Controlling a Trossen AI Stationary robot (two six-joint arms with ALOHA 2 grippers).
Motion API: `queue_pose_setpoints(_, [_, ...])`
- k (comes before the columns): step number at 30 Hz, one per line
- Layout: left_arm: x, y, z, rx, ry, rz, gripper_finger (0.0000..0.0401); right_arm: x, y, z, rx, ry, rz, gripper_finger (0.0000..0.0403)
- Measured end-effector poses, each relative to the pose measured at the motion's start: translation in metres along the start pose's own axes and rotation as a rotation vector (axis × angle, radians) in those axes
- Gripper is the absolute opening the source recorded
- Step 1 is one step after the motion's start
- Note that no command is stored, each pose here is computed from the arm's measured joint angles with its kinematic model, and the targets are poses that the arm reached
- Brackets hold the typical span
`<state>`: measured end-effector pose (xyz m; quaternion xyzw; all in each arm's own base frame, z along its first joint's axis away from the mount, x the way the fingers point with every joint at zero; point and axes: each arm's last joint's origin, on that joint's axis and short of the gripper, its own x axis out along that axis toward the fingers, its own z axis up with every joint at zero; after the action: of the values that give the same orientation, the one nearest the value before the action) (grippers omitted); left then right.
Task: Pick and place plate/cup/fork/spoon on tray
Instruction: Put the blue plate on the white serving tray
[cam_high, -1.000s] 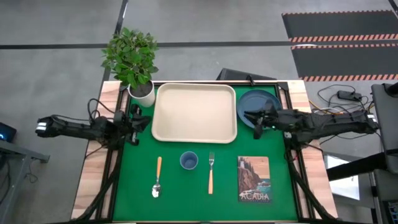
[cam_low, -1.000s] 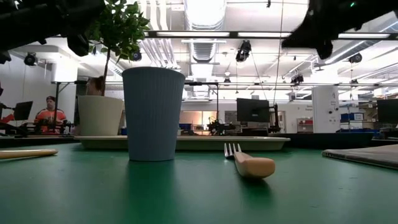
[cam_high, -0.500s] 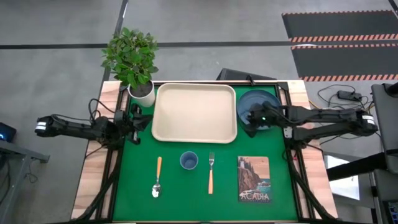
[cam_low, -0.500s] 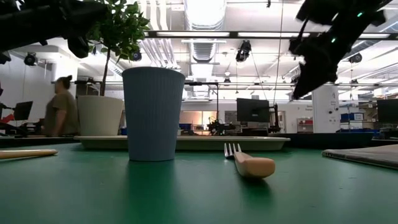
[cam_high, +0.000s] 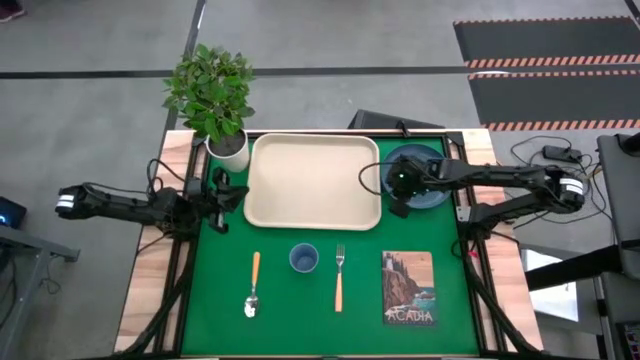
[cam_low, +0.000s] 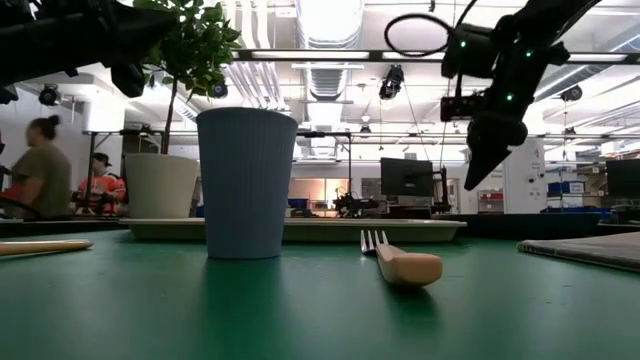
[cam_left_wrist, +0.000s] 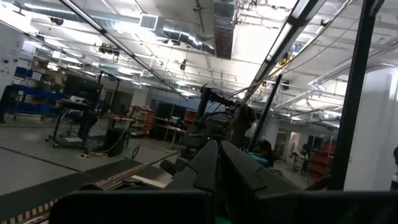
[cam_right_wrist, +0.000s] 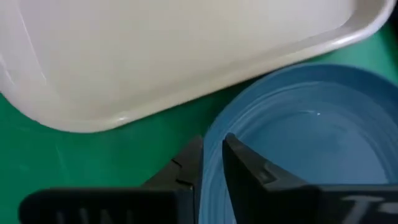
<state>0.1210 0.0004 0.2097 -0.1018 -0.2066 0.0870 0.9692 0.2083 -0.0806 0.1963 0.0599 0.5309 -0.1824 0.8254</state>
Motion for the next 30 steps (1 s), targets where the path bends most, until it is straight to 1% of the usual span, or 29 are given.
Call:
queue_pose_setpoints(3, [0.000,0.000,0.000,-0.001,-0.002,0.000,0.0000,0.006,0.001,0.000,0.001,0.027,0.020,0.0073])
queue_pose_setpoints(12, [0.000,0.000,0.000,0.000,0.001,0.000,0.0000,0.016,0.003,-0.003,0.017,0.073,0.026,0.0167])
queue_pose_setpoints(15, [0.000,0.000,0.000,0.000,0.001,0.000,0.0000,0.022,0.003,-0.007,0.015,0.100,0.026,0.0185])
queue_pose_setpoints(17, [0.000,0.000,0.000,0.000,0.001,-0.001,0.0000,0.025,0.003,-0.008,0.021,0.114,0.025,0.0190])
queue_pose_setpoints(21, [0.000,0.000,0.000,0.000,0.001,0.000,0.0000,0.034,0.004,-0.010,0.036,0.156,0.015,0.0187])
queue_pose_setpoints(24, [0.000,0.000,0.000,0.000,0.001,-0.001,0.0000,0.040,0.005,-0.011,0.035,0.180,0.015,0.0174])
queue_pose_setpoints(27, [0.000,0.000,0.000,0.000,0.001,-0.001,0.0000,0.045,0.005,-0.012,0.034,0.205,0.014,0.0145])
queue_pose_setpoints(30, [0.000,0.000,0.000,0.000,0.001,0.000,0.0000,0.050,0.006,-0.013,0.043,0.224,0.008,0.0103])
